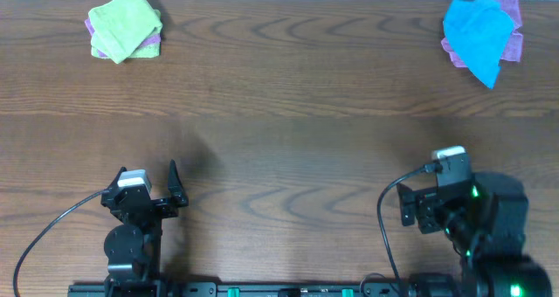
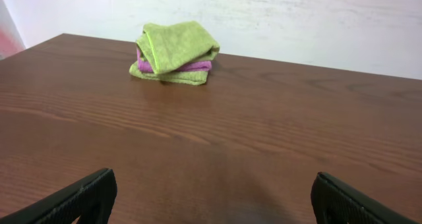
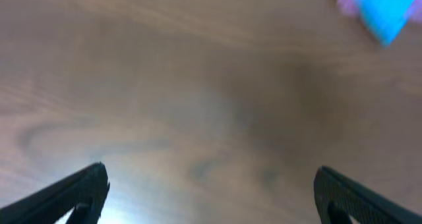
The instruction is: Fold the cloth
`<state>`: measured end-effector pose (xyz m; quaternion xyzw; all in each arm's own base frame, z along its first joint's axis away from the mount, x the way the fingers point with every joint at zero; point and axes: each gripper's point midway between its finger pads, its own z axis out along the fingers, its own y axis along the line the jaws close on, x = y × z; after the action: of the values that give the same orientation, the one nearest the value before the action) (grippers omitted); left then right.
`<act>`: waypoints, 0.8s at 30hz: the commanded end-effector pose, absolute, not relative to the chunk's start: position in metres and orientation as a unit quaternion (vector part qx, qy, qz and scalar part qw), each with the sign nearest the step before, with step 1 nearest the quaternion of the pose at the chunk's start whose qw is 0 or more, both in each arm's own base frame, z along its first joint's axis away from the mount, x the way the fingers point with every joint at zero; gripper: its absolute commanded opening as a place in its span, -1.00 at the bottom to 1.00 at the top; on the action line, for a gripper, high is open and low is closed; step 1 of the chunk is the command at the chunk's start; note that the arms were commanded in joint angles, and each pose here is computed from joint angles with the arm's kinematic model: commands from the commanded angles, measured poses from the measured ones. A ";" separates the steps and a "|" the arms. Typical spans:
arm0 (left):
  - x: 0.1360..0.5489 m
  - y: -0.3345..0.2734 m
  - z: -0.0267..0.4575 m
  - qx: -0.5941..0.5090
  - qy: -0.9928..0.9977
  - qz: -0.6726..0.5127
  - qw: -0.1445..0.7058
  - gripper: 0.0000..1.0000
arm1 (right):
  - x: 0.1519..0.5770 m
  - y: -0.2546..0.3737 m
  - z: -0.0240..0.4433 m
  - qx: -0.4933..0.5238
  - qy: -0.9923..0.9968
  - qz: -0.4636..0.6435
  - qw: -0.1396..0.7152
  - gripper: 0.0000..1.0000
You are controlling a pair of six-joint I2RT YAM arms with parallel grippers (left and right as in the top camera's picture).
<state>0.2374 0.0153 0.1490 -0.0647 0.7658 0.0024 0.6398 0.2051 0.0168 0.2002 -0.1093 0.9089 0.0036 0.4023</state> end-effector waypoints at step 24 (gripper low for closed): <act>0.238 0.014 0.133 -0.059 0.776 0.000 0.628 0.91 | 0.207 0.016 0.098 -0.166 0.838 -0.050 0.518 0.99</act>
<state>0.2378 0.0147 0.1500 -0.0636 0.7639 0.0009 0.6421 0.2068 0.0154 0.1021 -0.1599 0.8386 -0.0472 0.5185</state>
